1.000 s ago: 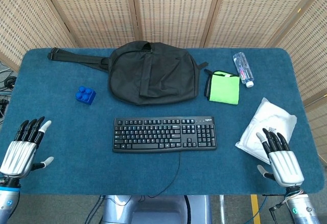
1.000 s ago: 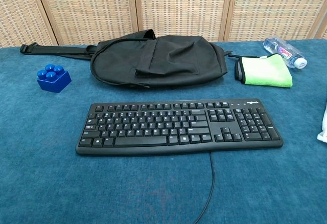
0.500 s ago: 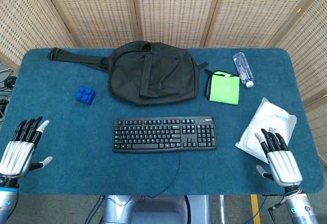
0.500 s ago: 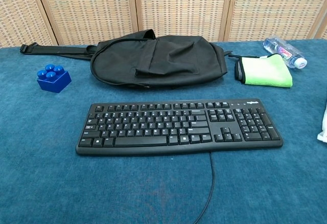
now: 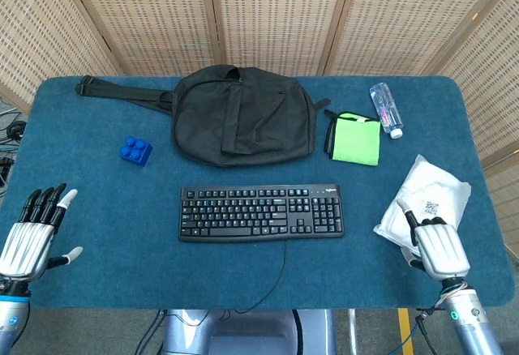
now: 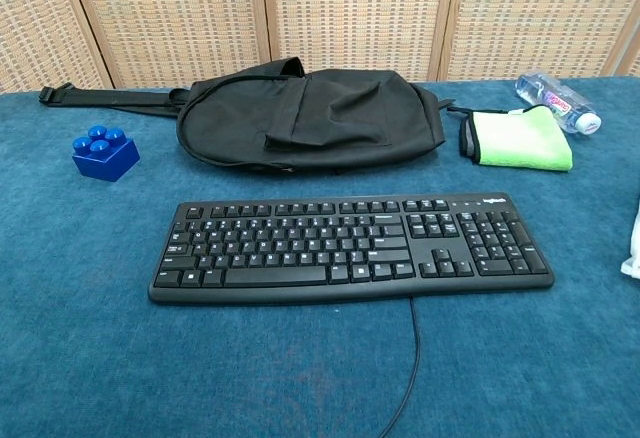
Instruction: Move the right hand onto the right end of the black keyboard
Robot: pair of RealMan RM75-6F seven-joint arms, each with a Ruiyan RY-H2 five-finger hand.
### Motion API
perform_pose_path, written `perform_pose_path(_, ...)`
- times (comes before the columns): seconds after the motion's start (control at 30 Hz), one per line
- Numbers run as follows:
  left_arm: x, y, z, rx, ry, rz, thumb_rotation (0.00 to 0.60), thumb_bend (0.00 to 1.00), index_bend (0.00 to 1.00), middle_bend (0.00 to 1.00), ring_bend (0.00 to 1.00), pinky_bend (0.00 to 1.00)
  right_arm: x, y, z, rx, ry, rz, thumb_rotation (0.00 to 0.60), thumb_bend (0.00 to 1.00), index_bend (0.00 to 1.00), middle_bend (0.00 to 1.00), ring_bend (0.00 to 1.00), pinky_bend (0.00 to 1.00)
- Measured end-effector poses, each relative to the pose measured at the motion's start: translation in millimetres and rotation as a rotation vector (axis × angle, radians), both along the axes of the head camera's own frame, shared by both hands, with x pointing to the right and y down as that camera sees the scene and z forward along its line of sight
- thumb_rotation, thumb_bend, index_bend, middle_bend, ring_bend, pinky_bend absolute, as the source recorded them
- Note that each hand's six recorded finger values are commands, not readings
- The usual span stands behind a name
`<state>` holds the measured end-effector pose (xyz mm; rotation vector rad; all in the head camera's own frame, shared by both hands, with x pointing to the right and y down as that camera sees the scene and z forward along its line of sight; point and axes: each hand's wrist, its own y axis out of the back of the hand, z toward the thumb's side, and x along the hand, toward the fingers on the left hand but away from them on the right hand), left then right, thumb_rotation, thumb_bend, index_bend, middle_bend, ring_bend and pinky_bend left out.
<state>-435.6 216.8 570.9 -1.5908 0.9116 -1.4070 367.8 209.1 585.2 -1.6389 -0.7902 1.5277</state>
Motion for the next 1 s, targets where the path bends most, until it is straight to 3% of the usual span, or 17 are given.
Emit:
perform_pose_path(0.37,0.8,-0.7,-1.0,0.007,0.002,0.004,0.600,0.00,0.00,0.00,0.00,0.00,-46.6,-32.9,-2.2,-0.100,0.041,-0.073,0.600,0.61,0.00,0.70,0.61,0.46)
perform_pose_path(0.7,-0.8,-1.0,-4.9,0.015,0.012,-0.004,0.600,0.00,0.00,0.00,0.00,0.00,-72.4,-39.0,15.4,-0.209,0.077,-0.104,0.600,0.62,0.00,0.70,0.62,0.46)
perform_pose_path(1.0,-0.2,-0.5,-4.3,0.006,0.020,-0.002,0.600,0.00,0.00,0.00,0.00,0.00,-83.4,-37.4,46.5,-0.308,0.127,-0.087,0.600,0.62,0.00,0.70,0.61,0.46)
